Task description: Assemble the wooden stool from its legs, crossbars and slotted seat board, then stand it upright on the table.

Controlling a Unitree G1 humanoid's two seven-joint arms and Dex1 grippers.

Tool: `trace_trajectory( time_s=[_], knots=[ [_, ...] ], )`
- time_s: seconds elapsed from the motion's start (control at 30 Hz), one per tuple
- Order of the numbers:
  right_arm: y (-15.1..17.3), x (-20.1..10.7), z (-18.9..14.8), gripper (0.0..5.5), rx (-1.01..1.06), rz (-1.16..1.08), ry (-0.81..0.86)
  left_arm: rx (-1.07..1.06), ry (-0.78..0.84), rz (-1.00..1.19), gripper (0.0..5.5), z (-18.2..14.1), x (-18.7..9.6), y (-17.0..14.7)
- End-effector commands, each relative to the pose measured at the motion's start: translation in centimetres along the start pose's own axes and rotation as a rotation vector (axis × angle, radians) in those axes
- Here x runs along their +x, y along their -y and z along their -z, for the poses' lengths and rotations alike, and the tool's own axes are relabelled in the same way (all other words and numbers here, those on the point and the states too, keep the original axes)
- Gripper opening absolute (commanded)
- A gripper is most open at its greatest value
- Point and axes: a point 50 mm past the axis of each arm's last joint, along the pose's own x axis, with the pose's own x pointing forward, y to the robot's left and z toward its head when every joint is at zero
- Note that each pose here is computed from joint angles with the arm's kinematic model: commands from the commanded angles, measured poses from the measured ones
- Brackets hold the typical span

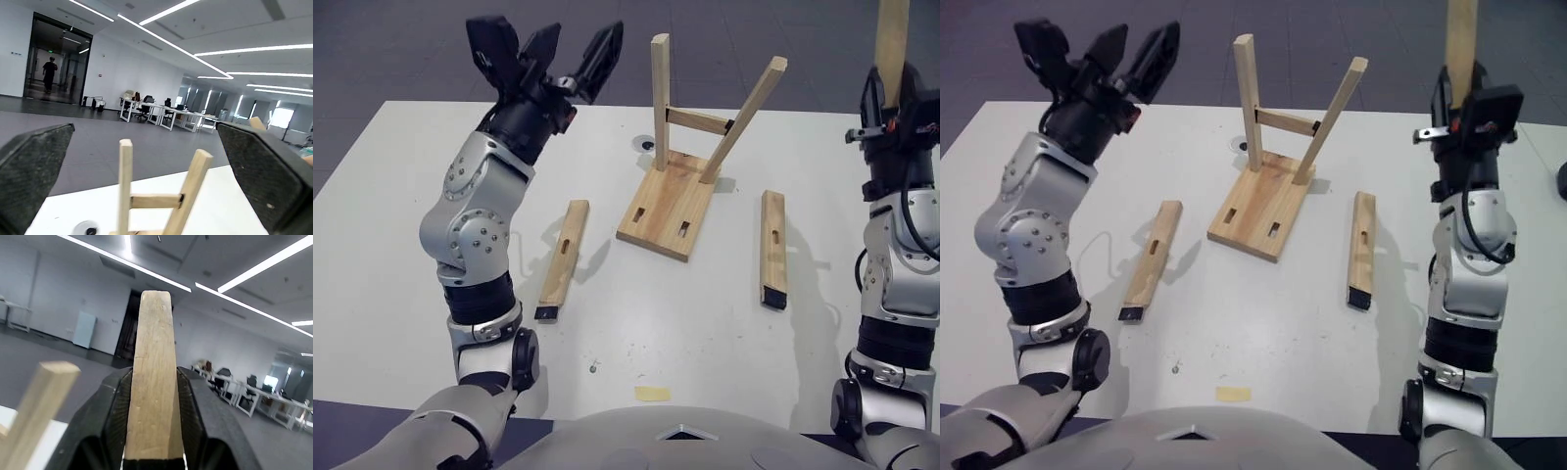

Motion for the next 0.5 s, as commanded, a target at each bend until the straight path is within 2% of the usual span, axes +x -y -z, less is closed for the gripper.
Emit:
trace_trajectory(
  time_s=[0.03, 0.1, 0.2, 0.3, 0.5],
  knots=[
    [-3.5, 1.1, -4.8, 1.31, 0.042, -0.211, 0.217, -0.206, 0.019, 0.194, 5.40, -1.4, 0.7, 3.0],
    [-5.8, 0.6, -5.4, 1.31, 0.100, -0.354, 0.246, -0.275, -0.026, 0.228, 5.40, -0.6, 0.8, 3.7],
    [-8.8, -0.6, -5.1, 1.31, 0.212, -0.512, 0.204, -0.316, -0.119, 0.210, 5.40, 1.1, 0.8, 4.4],
    [-10.5, -1.3, -5.3, 1.31, 0.264, -0.604, 0.191, -0.320, -0.173, 0.206, 5.04, 1.8, 0.9, 5.0],
    [-11.6, -1.9, -5.1, 1.31, 0.275, -0.643, 0.170, -0.328, -0.185, 0.236, 3.96, 1.5, 1.1, 5.6]
  ],
)
